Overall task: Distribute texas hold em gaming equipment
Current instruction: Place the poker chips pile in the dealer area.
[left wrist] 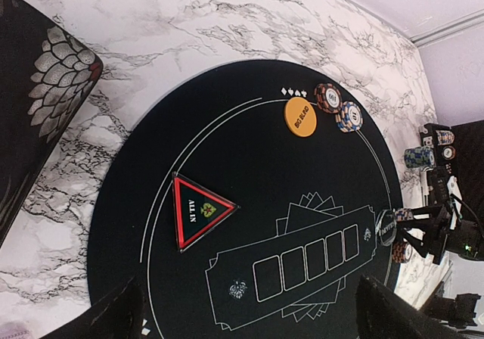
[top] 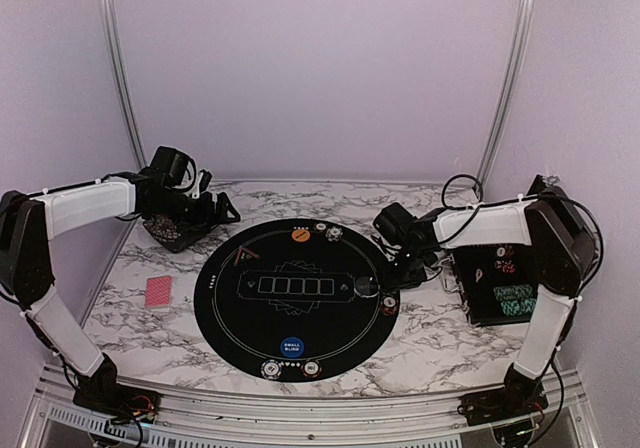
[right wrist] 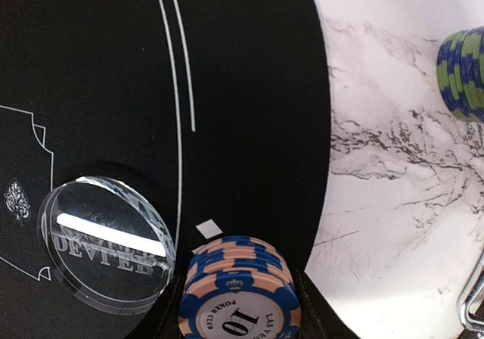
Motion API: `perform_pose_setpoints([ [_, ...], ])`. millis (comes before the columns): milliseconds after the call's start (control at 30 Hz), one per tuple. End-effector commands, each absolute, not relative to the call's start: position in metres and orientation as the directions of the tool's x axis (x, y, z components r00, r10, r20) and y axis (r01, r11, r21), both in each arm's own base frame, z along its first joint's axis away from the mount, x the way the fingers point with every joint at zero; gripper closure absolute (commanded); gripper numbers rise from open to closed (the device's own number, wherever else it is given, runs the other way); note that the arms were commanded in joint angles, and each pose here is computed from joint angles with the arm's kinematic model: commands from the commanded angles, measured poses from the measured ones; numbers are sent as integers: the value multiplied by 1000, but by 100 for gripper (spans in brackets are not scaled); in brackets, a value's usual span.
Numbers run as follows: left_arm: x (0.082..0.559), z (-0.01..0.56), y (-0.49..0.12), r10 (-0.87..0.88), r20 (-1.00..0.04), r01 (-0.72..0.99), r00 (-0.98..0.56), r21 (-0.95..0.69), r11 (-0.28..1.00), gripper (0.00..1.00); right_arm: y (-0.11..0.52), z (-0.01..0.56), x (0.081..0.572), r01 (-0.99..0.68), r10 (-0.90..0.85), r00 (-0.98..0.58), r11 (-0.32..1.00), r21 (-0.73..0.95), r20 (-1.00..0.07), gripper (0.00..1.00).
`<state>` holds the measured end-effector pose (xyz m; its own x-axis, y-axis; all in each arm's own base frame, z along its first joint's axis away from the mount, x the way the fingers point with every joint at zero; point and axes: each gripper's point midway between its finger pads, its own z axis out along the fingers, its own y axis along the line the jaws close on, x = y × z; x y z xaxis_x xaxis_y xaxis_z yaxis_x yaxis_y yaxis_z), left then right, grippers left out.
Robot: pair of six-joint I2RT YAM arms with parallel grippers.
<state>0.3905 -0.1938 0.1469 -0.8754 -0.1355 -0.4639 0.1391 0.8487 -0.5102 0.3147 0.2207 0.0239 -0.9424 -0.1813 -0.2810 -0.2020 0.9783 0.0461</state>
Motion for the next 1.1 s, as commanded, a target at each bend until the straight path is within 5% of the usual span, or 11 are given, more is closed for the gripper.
perform_pose_setpoints([
  [0,389,142,-196,-124,-455,147,-882,-516,844,1,237,22,318,-240,-216,-935,969,54,-282,70],
  [1067,389,140,-197,-125,-451,145,-884,-516,844,1,231,22,304,-223,-199,-942,973,62,-270,66],
])
